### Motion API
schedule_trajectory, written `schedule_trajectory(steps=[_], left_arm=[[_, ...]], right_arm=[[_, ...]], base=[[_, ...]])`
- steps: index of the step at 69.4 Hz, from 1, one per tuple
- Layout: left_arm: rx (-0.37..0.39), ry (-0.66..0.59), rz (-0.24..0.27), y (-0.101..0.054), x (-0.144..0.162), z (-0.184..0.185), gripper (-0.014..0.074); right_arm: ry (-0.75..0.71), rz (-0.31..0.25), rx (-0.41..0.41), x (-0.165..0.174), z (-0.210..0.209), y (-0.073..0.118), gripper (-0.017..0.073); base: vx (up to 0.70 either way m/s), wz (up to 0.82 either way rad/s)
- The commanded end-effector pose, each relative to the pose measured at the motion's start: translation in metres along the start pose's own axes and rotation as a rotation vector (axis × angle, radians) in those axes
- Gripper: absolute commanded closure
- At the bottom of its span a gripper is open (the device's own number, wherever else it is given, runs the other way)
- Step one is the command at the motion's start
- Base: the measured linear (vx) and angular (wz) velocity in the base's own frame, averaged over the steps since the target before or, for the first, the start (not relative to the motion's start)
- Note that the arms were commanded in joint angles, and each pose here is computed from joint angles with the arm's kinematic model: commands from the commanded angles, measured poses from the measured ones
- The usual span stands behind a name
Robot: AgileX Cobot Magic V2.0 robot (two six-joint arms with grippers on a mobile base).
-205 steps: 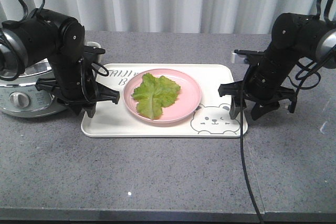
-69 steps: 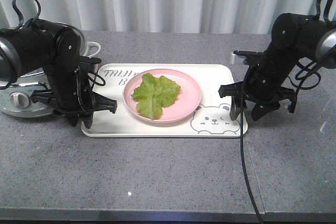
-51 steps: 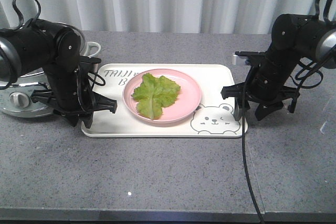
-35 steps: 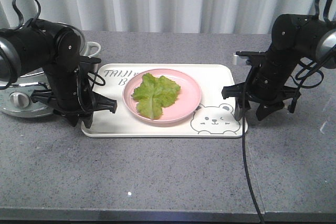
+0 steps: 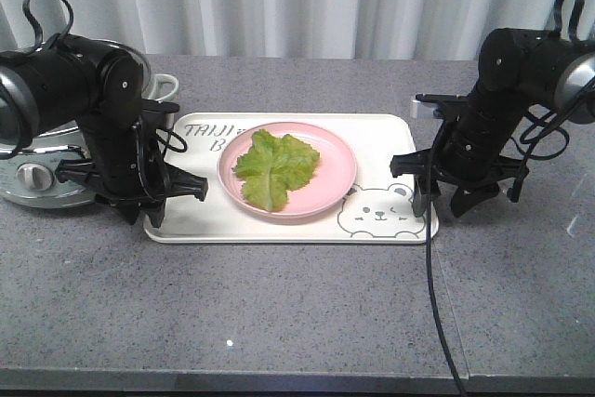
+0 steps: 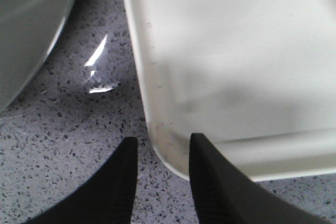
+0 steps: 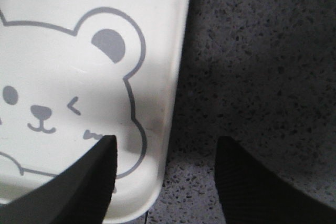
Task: Transfer vegetables to tray and serve
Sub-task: 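Close both grippers on the tray edges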
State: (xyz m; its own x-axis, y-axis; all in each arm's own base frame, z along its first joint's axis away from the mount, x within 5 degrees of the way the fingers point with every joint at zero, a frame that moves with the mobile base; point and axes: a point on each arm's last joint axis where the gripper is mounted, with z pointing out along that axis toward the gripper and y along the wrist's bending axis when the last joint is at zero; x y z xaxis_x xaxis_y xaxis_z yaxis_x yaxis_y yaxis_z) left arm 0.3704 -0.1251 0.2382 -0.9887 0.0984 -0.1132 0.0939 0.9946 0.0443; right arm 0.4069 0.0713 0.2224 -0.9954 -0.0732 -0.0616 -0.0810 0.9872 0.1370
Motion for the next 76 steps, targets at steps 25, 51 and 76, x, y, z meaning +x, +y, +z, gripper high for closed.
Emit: schedule_trajectory(steps=[25, 51, 76], left_arm=[[-0.004, -0.009, 0.005, 0.0, -0.003, 0.0, 0.0349], [0.04, 0.032, 0.075, -0.006, -0.004, 0.011, 0.0572], [0.109, 0.006, 0.083, -0.012, -0.006, 0.009, 0.0602]], right_arm=[[-0.047, 0.0, -0.002, -0.002, -0.014, 0.0, 0.0199], [-0.042, -0.05, -0.006, -0.003, -0.011, 0.0, 0.0547], [-0.086, -0.06, -0.052, -0.005, -0.017, 0.005, 0.0568]], base=[[0.0, 0.0], [0.0, 0.0], [0.0, 0.0]])
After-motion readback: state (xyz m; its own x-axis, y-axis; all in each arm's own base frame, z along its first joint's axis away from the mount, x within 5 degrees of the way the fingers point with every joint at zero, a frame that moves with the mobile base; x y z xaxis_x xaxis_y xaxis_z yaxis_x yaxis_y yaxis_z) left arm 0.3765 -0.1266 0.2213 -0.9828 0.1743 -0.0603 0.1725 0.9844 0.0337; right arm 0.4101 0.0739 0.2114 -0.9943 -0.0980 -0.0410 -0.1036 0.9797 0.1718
